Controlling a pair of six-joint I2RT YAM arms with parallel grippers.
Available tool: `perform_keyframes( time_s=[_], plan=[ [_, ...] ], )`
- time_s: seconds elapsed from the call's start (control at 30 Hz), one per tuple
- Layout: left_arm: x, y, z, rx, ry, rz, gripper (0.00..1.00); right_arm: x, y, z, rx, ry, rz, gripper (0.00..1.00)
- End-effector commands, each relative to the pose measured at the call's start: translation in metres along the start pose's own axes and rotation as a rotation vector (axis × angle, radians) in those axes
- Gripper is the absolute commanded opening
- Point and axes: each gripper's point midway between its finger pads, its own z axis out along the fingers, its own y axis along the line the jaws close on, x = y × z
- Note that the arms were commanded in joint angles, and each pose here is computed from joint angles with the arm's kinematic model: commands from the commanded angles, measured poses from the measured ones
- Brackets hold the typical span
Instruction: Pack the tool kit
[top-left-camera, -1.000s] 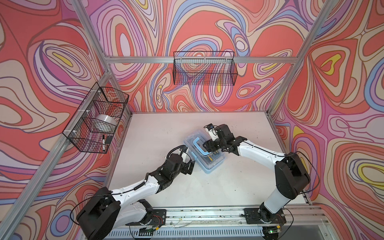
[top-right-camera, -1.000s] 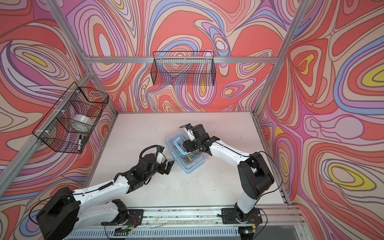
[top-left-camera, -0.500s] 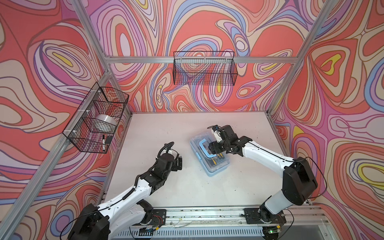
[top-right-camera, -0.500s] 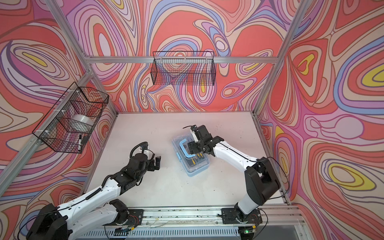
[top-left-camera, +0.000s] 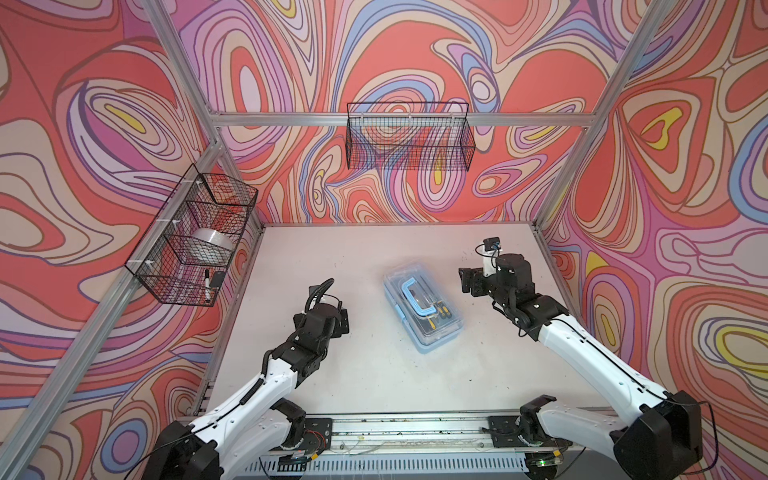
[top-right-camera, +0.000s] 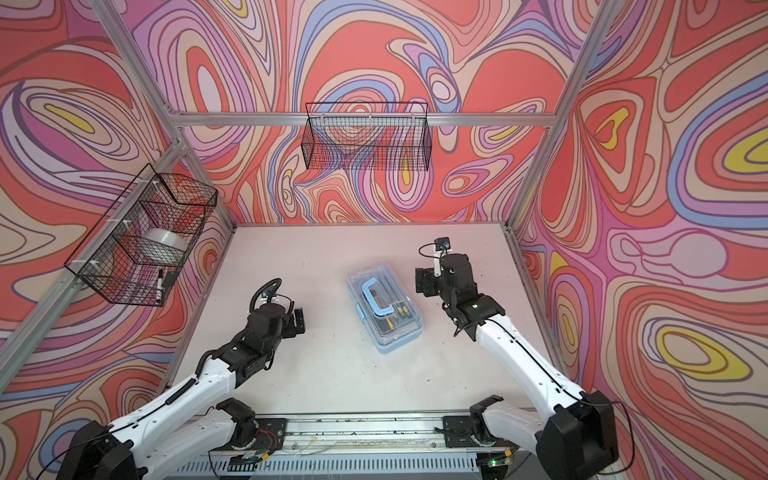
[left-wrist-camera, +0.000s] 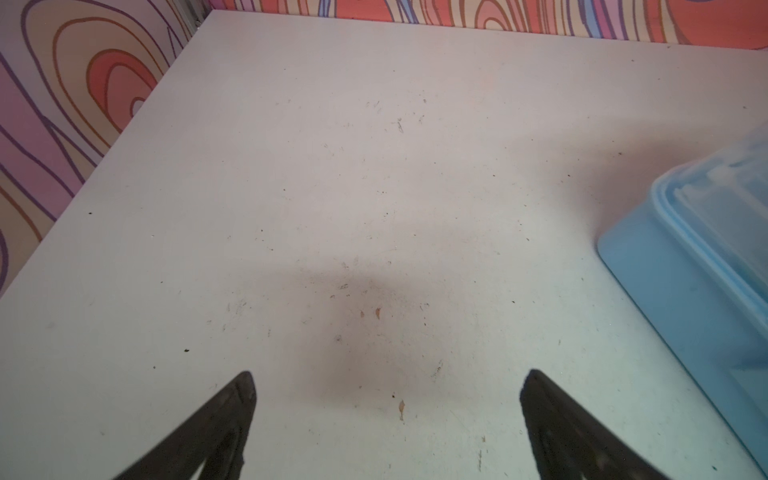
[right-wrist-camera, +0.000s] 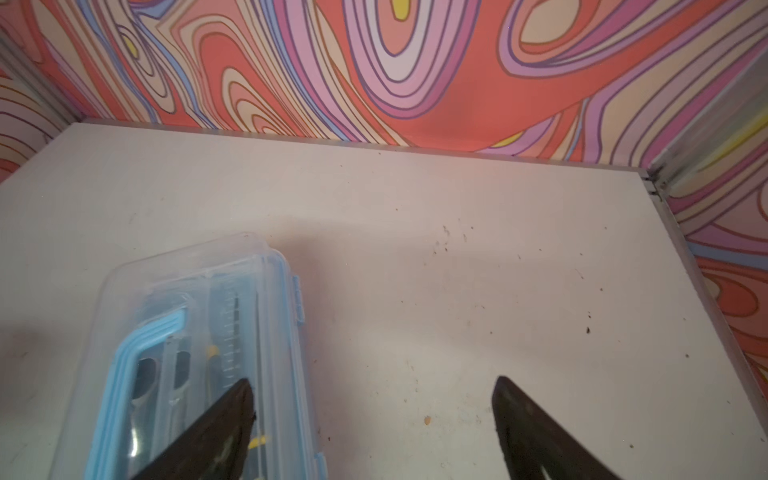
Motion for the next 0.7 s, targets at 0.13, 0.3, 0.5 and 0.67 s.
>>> perform_keyframes(
  time_s=[0.13,0.3,0.5,0.67],
  plan=[
    [-0.012,0.031,-0.005,-0.146,-0.045,-0.073,1.0,0.035,-0.061,0.006,0.178,-0.094,0.049,0.95],
    [-0.024,0.037,-0.008,-0.186,-0.085,-0.065,1.0,0.059,-0.085,0.015,0.259,-0.175,0.059,0.97],
    [-0.037,0.053,-0.009,-0.276,-0.153,-0.026,1.0,0.085,-0.108,0.032,0.35,-0.209,0.075,0.98],
    [-0.042,0.056,-0.004,-0.315,-0.173,-0.014,1.0,0.079,-0.116,0.045,0.378,-0.261,0.06,0.97]
  ],
)
